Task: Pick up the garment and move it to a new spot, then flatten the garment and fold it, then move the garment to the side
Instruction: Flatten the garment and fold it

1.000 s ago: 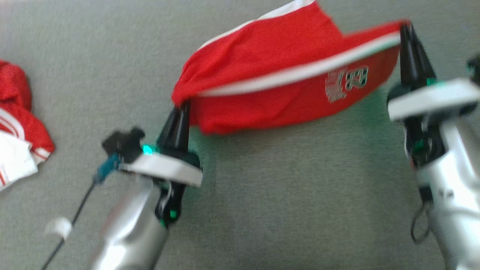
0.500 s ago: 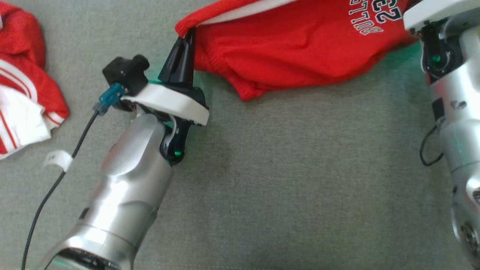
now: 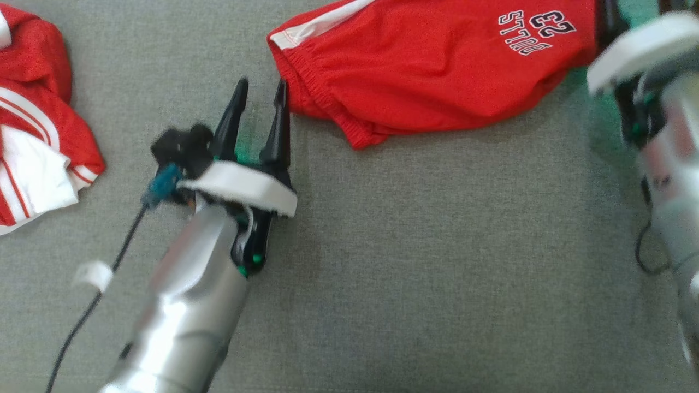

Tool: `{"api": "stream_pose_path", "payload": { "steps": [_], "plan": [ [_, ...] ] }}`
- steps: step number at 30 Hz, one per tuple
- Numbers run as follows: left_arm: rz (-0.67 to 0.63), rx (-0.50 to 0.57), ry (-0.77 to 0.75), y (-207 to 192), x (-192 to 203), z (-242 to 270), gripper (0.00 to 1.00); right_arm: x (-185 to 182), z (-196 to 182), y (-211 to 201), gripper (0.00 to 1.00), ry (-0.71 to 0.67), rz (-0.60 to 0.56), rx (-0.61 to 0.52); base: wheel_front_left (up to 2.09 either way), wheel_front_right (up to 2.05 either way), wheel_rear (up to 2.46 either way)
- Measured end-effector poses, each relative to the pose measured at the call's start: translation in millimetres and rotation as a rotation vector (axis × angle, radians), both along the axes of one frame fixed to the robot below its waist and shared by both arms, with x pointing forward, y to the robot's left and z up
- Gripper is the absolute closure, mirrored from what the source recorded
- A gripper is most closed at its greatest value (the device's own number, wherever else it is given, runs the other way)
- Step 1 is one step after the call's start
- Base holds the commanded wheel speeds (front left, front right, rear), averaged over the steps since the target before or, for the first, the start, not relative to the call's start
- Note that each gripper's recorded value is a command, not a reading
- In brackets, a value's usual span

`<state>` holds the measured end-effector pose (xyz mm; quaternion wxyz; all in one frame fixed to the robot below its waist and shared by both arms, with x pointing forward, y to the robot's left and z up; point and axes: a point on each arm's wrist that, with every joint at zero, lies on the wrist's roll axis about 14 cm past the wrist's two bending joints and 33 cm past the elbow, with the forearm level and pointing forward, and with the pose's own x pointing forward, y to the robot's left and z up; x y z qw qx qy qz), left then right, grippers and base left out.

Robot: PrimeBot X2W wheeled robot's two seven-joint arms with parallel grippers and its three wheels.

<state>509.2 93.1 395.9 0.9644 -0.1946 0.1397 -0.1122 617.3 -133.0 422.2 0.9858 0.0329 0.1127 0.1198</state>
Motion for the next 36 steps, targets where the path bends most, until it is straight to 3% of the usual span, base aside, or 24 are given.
{"api": "stream_pose_path", "payload": {
  "steps": [5,9,10,11,17,24,31,36],
  "plan": [
    [0.024,0.029,-0.003,7.8,-22.4,-3.6,0.0,-42.1,-55.8,-4.9,0.0,0.172,0.026,-0.082,0.0,0.0,0.0],
    [0.052,0.04,-0.004,15.4,-31.6,-4.3,0.0,-48.7,-65.0,1.1,0.01,0.231,0.047,-0.1,0.0,0.0,0.0],
    [0.053,0.044,-0.001,16.1,-34.0,-5.3,0.0,-49.7,-65.6,2.7,0.43,0.241,0.045,-0.094,0.0,0.0,0.0],
    [0.055,0.048,-0.001,17.0,-35.9,-5.3,0.0,-51.0,-65.4,5.7,1.0,0.249,0.047,-0.084,0.0,0.0,0.0],
    [0.062,0.075,-0.011,21.0,-47.1,-0.6,0.0,-66.2,-57.2,13.1,1.0,0.252,0.013,0.01,0.0,0.0,0.0],
    [0.035,0.128,-0.024,16.9,-73.0,5.0,0.0,-109.7,-56.2,-9.1,1.0,0.25,-0.065,0.068,0.0,0.0,0.0],
    [0.045,0.123,0.004,16.9,-115.4,2.0,0.0,-167.9,-54.1,-38.6,1.0,0.261,-0.165,0.131,0.0,0.0,0.0],
    [0.033,0.112,0.011,11.3,-136.1,2.0,0.0,-188.7,-45.6,-63.4,1.0,0.24,-0.218,0.13,0.0,0.0,0.0]
  ]
}}
